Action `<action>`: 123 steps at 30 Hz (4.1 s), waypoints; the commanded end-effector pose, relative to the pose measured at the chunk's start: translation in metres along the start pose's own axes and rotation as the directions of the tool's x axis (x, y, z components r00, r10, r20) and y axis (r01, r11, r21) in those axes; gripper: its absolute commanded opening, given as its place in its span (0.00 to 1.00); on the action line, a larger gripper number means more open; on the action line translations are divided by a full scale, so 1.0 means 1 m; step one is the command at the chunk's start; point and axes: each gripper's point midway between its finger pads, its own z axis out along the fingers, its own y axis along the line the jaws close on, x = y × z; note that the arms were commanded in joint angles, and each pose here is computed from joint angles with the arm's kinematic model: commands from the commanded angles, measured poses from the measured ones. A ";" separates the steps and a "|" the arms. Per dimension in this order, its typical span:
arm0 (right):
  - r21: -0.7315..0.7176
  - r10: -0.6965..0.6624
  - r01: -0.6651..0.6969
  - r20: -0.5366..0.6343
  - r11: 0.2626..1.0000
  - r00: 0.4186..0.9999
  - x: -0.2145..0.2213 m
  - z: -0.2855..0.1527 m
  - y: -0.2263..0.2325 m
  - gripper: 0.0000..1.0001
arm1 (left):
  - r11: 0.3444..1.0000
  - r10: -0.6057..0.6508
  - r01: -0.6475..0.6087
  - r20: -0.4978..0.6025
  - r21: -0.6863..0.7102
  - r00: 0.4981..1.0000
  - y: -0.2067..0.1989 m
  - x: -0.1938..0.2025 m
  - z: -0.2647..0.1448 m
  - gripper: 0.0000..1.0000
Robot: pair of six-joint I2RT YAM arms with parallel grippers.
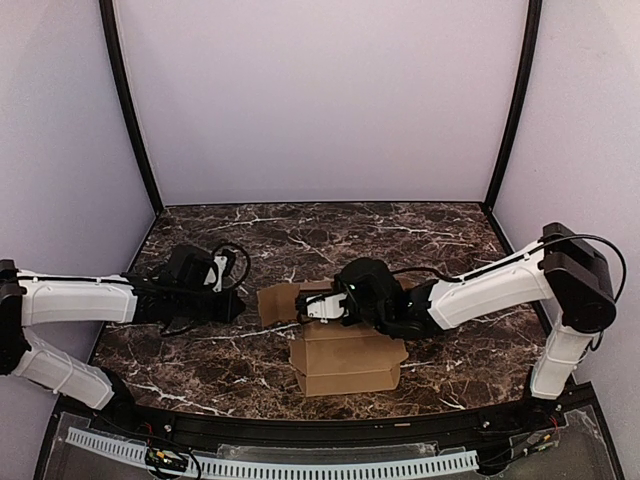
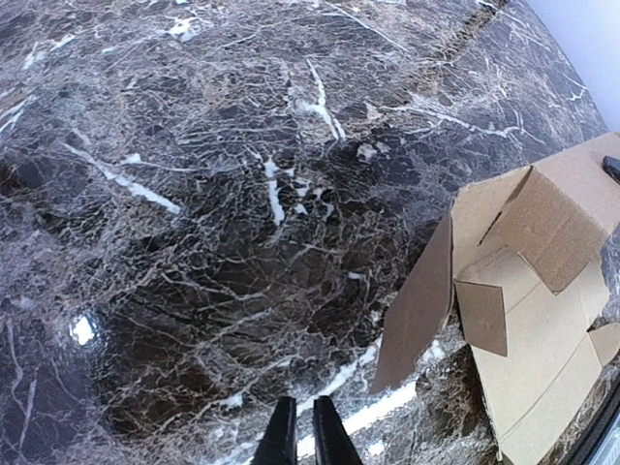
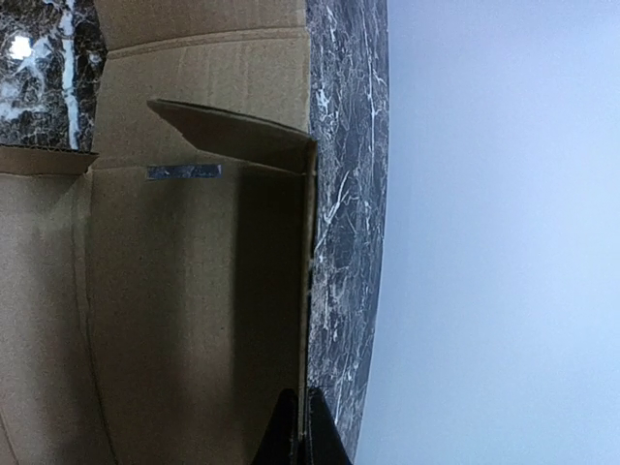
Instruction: Fold the paper box
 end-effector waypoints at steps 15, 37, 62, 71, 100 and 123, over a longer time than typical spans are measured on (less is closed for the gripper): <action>0.091 0.005 -0.006 0.009 0.996 1.000 -0.008 -0.008 -0.002 0.00 | 0.967 0.039 -0.048 0.041 0.251 0.998 -0.035 0.001 0.026 0.32; 0.000 0.101 -0.101 -0.025 0.995 0.995 -0.010 0.004 0.006 0.00 | 0.848 0.037 -0.042 0.020 0.528 0.999 -0.088 -0.005 0.030 0.31; -0.116 0.181 -0.190 -0.083 0.975 0.980 -0.003 0.009 0.024 0.00 | 0.826 0.044 -0.032 -0.009 0.563 0.999 -0.105 -0.001 0.048 0.34; -0.117 0.181 -0.194 -0.116 0.974 0.977 -0.002 0.006 0.024 0.00 | 0.851 0.080 -0.071 0.004 0.520 0.997 -0.108 0.008 0.048 0.38; 0.107 -0.022 0.037 -0.134 0.994 0.991 -0.015 -0.013 0.021 0.00 | 0.877 0.129 -0.133 0.041 0.461 0.991 -0.107 0.039 0.024 0.38; 0.144 -0.062 0.082 -0.140 0.986 0.988 -0.025 -0.020 0.034 0.00 | 0.861 0.130 -0.133 0.042 0.491 0.991 -0.117 0.051 0.024 0.36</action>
